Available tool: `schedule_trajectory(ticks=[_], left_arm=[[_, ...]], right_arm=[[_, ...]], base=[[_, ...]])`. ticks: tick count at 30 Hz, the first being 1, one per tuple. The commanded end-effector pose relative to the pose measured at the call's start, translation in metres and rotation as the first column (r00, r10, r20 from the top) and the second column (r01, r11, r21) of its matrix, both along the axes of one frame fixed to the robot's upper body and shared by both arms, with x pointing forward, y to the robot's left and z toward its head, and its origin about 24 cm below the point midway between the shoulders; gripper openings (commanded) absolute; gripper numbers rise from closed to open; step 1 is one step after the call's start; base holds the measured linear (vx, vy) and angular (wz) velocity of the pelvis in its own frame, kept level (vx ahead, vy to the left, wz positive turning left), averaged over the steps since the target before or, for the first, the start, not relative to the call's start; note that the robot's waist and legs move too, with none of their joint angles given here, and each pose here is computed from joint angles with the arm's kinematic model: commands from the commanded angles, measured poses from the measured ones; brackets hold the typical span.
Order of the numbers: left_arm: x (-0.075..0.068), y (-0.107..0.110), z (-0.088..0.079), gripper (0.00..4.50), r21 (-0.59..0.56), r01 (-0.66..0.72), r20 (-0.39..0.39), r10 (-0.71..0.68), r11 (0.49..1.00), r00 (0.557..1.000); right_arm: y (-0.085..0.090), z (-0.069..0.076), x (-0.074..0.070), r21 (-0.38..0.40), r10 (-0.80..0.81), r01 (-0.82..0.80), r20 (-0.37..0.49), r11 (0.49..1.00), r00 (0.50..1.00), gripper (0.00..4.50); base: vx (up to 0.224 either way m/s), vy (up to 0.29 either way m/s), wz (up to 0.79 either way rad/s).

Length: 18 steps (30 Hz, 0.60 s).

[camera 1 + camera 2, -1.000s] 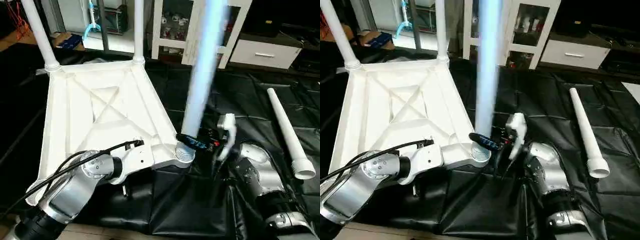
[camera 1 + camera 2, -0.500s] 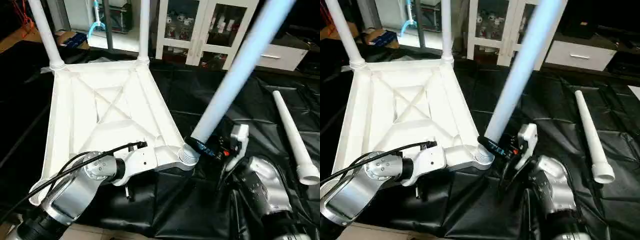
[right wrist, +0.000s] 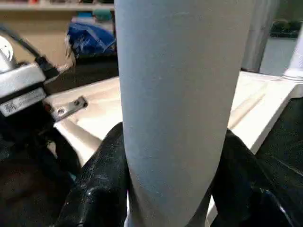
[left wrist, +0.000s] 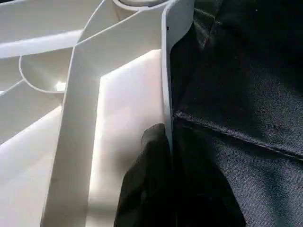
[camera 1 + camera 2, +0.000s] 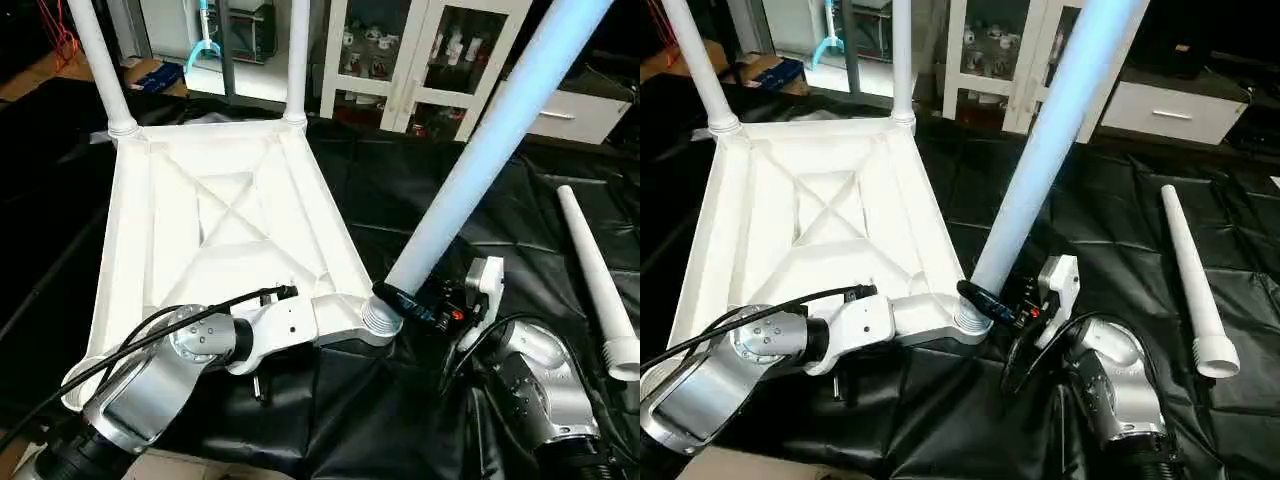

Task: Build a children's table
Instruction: Insert table leg to table base

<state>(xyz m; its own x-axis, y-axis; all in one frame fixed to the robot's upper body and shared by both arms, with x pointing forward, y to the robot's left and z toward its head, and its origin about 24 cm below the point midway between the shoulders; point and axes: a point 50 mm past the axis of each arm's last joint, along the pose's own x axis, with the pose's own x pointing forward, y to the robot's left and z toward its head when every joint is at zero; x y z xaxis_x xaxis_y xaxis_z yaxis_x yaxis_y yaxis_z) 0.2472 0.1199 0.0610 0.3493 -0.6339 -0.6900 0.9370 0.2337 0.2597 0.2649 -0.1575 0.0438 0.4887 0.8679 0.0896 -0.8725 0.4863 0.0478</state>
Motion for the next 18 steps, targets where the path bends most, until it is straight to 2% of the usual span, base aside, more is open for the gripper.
schedule_trajectory(ticks=[1, 11, 14, 16, 18], left_arm=[[-0.003, 0.006, -0.018, 0.00, 0.059, -0.039, -0.051, 0.043, 0.997, 0.998], [-0.004, 0.005, -0.018, 0.00, 0.051, -0.036, -0.048, 0.038, 0.998, 0.998], [-0.003, 0.003, -0.018, 0.00, 0.041, -0.035, -0.048, 0.037, 0.999, 0.998], [-0.003, 0.002, -0.018, 0.00, 0.030, -0.035, -0.048, 0.037, 0.999, 0.998], [-0.003, 0.001, -0.018, 0.00, 0.010, -0.049, -0.051, 0.050, 0.999, 0.997]], right_arm=[[0.009, -0.042, -0.023, -0.090, 0.106, -0.131, -0.236, 0.987, 0.966, 1.84], [0.012, -0.051, -0.024, -0.110, 0.090, -0.131, -0.315, 0.985, 0.945, 1.84], [0.011, -0.059, -0.020, -0.172, 0.014, -0.072, -0.318, 0.982, 0.948, 1.84], [0.013, -0.057, -0.018, -0.154, -0.019, -0.028, -0.291, 0.988, 0.956, 1.84], [0.015, -0.051, -0.015, -0.101, -0.060, 0.034, -0.266, 0.994, 0.962, 1.84]], base=[[0.000, 0.000, 0.00], [0.000, 0.000, 0.00], [0.000, 0.000, 0.00], [0.000, 0.000, 0.00], [0.000, 0.000, 0.00]])
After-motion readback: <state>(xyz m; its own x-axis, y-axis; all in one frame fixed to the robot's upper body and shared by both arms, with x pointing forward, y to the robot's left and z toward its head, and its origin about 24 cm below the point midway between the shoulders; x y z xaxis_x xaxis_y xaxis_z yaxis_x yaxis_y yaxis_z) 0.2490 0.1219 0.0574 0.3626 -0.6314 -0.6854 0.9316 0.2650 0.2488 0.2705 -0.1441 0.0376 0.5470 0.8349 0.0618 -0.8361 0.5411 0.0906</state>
